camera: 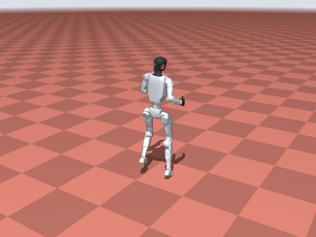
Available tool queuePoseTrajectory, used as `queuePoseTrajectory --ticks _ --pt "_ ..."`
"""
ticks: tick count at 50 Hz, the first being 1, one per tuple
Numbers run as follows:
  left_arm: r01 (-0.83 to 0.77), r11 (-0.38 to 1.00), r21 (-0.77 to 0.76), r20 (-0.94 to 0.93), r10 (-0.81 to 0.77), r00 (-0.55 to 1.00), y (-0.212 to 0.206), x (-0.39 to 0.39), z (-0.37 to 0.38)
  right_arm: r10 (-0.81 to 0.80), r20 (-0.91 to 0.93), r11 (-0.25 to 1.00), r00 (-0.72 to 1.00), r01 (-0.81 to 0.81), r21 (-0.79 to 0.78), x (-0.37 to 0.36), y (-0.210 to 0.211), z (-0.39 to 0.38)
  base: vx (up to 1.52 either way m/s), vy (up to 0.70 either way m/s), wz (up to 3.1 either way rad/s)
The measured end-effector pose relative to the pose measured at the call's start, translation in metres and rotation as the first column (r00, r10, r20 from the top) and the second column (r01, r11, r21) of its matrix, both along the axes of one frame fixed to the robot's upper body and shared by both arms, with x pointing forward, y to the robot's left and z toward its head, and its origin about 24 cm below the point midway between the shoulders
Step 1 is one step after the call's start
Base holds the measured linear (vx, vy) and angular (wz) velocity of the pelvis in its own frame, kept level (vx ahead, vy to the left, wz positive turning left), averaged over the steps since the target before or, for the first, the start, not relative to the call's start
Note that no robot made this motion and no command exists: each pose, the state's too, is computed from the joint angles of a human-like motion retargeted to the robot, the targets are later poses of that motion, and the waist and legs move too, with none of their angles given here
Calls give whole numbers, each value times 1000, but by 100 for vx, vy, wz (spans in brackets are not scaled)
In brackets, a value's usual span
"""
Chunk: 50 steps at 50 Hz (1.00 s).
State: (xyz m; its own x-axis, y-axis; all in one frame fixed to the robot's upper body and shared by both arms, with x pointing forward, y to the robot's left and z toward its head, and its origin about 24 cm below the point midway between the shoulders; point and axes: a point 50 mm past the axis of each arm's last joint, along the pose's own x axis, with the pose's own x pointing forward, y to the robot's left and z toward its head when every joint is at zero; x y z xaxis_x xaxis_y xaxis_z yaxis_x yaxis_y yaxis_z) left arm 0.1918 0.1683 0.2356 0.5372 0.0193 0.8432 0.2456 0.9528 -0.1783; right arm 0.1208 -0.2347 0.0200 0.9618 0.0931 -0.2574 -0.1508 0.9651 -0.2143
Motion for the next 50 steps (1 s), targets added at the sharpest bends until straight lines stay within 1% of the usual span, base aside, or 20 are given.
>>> queuePoseTrajectory --ticks 3,5,8,12,15,18,20,22,23,27,28,30,33,35,40,42,43,45,47,50 --pt "8 999 -50 -357 -26 934 5 13 -61 -42 104 997 994 36 62 58 25 -5 -16 -13 10" --pt "-103 994 -45 -563 60 824 25 5 -105 -67 343 995 937 37 95 108 48 34 -28 -10 -59" --pt "-218 975 36 -746 171 644 68 -35 -143 -54 716 968 696 -140 210 156 80 142 -26 -4 -76" --pt "-61 993 98 -826 115 552 62 -66 -146 -189 839 875 511 -300 380 128 88 200 0 3 84" --pt "24 992 122 -838 90 538 60 -78 -138 -79 898 855 434 -433 284 99 95 211 3 14 -31" --pt "-26 995 99 -843 97 530 57 -85 -140 4 825 827 564 -466 315 77 94 174 -7 18 -166" --pt "-97 993 71 -789 115 603 55 -63 -135 41 721 877 692 -371 306 77 92 140 -15 15 -56" --pt "-115 992 56 -688 122 715 43 -31 -119 43 602 974 798 -166 152 76 75 101 -24 19 58" --pt "-103 994 42 -607 107 788 33 -11 -106 42 536 980 843 -141 144 74 67 83 -29 19 126" --pt "12 1000 -3 -65 -12 998 -27 47 8 -202 368 974 907 147 173 47 18 43 -30 9 159" --pt "14 1000 27 95 -17 995 -39 43 40 -218 358 969 908 158 188 37 9 46 -16 1 -63" --pt "-39 999 26 317 28 948 -43 25 79 -137 349 988 927 104 113 17 -1 59 8 -4 -173" --pt "3 993 -120 333 38 942 -24 6 76 48 269 999 962 -42 -26 1 -2 72 31 -11 -60" --pt "61 985 -161 290 -12 957 -17 0 63 40 199 998 979 -47 31 -6 -4 70 21 -15 84" --pt "217 976 11 72 -217 973 -20 2 23 156 110 978 982 -169 121 22 7 42 -4 -12 57" --pt "286 956 -63 -80 -290 954 -17 8 -3 145 164 948 976 -184 258 60 26 39 -16 -10 -59" --pt "280 955 -100 -171 -294 940 -12 9 -19 160 208 949 965 -208 238 80 35 44 -18 -11 -83" --pt "165 977 -132 -349 -201 915 5 9 -53 195 401 965 895 -249 88 124 52 80 -22 -12 -101" --pt "33 986 -162 -539 -117 834 33 -1 -90 203 660 961 723 -275 6 154 72 152 -24 -9 -117" --pt "-21 966 -258 -724 -179 666 60 -32 -124 129 891 921 436 -385 56 151 94 241 -6 -1 -22"
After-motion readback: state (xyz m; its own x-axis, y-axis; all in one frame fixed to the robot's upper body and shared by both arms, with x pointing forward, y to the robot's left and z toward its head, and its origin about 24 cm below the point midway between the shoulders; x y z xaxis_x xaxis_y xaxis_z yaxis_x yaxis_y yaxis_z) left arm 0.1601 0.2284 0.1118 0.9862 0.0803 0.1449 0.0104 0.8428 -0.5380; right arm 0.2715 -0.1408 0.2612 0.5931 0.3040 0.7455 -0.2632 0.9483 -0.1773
